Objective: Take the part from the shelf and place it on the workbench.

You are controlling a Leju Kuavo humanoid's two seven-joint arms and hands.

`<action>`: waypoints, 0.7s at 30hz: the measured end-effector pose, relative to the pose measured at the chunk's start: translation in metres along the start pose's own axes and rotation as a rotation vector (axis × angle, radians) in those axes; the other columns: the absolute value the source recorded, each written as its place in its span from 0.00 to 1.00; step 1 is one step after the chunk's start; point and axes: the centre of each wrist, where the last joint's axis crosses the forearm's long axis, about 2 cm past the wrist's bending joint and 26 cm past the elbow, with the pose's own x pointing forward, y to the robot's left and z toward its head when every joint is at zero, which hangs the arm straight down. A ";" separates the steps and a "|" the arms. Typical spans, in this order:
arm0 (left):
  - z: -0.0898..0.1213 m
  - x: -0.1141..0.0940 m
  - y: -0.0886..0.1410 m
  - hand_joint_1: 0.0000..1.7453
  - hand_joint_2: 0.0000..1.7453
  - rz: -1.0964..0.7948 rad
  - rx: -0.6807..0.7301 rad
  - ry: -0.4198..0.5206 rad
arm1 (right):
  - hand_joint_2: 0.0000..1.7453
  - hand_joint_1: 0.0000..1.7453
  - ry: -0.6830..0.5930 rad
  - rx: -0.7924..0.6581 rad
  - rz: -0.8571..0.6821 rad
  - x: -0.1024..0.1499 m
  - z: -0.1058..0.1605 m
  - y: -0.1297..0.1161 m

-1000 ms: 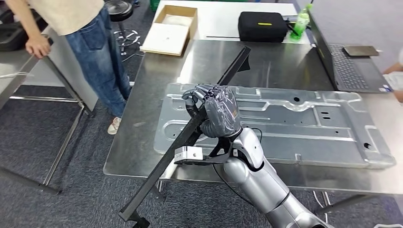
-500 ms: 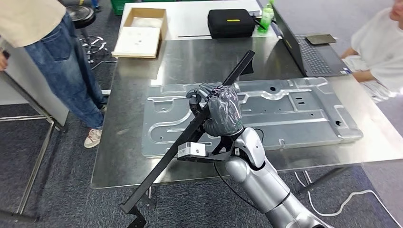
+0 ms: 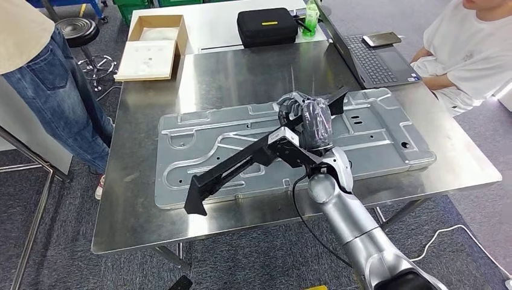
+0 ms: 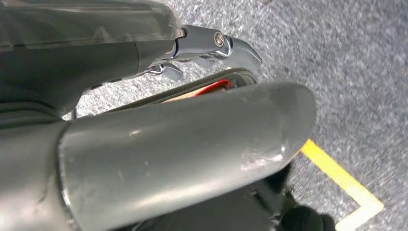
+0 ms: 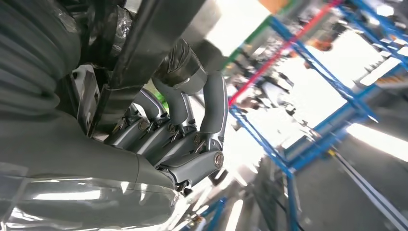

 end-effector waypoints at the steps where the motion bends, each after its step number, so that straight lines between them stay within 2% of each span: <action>1: 0.000 -0.001 0.000 0.00 0.00 0.001 -0.002 0.001 | 1.00 1.00 0.014 0.009 0.005 -0.004 0.001 0.000; 12: -0.001 0.001 0.004 0.00 0.00 -0.002 -0.008 -0.018 | 1.00 1.00 0.087 0.073 0.069 -0.033 -0.009 -0.010; 19: -0.001 0.001 0.003 0.00 0.00 -0.015 -0.011 -0.020 | 1.00 1.00 0.149 0.057 0.157 -0.053 -0.004 -0.019; 21: -0.001 0.001 0.003 0.00 0.50 -0.017 -0.011 -0.021 | 1.00 0.50 0.159 0.037 0.185 -0.058 -0.007 -0.025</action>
